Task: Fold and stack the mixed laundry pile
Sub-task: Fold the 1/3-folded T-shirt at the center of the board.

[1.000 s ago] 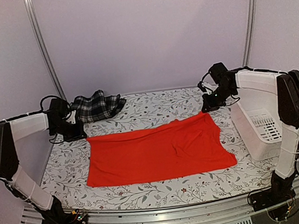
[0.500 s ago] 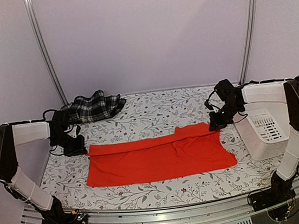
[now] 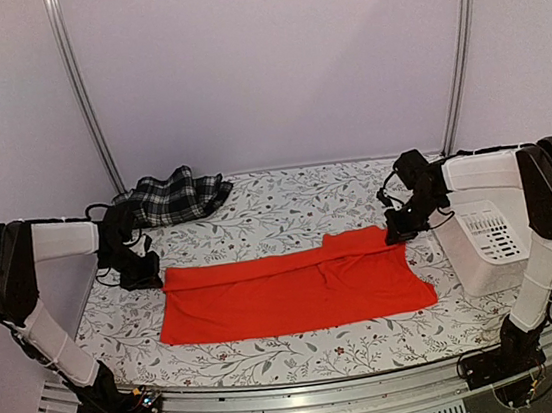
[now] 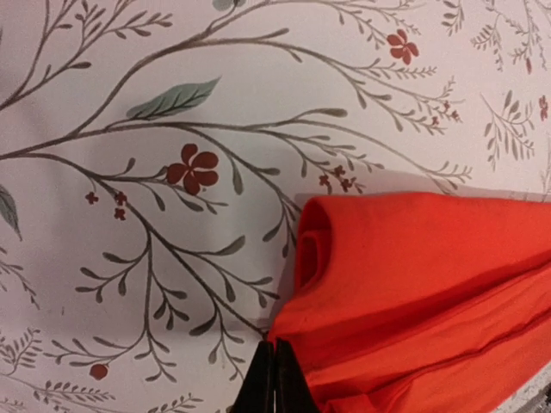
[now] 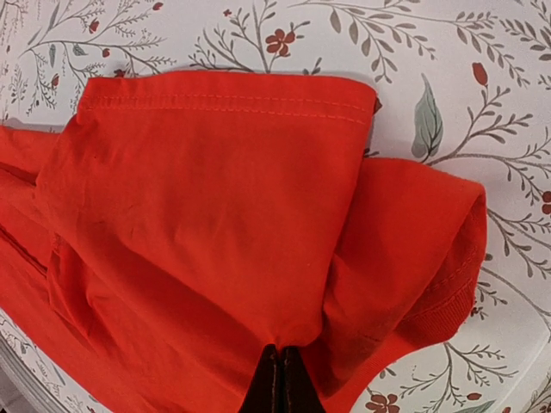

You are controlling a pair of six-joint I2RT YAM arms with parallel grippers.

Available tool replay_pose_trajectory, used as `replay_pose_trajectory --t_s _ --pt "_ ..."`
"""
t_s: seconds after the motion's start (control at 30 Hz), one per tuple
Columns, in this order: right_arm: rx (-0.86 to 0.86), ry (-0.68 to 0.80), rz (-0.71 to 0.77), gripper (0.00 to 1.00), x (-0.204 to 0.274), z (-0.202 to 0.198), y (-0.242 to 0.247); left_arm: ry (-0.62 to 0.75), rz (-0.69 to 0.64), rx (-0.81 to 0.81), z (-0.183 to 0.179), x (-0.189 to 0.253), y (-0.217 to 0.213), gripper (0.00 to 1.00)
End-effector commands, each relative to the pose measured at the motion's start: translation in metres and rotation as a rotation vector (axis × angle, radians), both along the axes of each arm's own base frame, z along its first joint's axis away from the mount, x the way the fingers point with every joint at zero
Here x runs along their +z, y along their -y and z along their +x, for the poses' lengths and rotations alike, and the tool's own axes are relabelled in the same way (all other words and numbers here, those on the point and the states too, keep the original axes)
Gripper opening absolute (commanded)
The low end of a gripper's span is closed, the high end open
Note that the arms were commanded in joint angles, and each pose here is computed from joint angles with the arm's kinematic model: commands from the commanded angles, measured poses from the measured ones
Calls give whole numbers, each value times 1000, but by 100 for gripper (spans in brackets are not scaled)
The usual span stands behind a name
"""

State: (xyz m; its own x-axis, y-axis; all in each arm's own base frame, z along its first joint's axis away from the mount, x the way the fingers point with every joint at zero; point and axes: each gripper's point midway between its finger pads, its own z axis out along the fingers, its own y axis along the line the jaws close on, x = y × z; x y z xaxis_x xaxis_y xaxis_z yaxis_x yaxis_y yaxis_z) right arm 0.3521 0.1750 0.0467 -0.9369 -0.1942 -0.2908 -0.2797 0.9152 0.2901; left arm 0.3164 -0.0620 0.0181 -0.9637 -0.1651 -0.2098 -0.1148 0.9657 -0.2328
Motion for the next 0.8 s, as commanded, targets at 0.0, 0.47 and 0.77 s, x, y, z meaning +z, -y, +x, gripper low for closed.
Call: replay_pose_trajectory --t_s 0.0,0.47,0.77 --pt "0 103 11 0 44 20 -5 118 28 -4 29 38 -2 0" --pt "8 62 40 0 35 -3 -6 116 64 -30 42 34 -6 0" --pt "24 -54 10 0 -9 -28 -3 49 85 -27 31 8 -10 0"
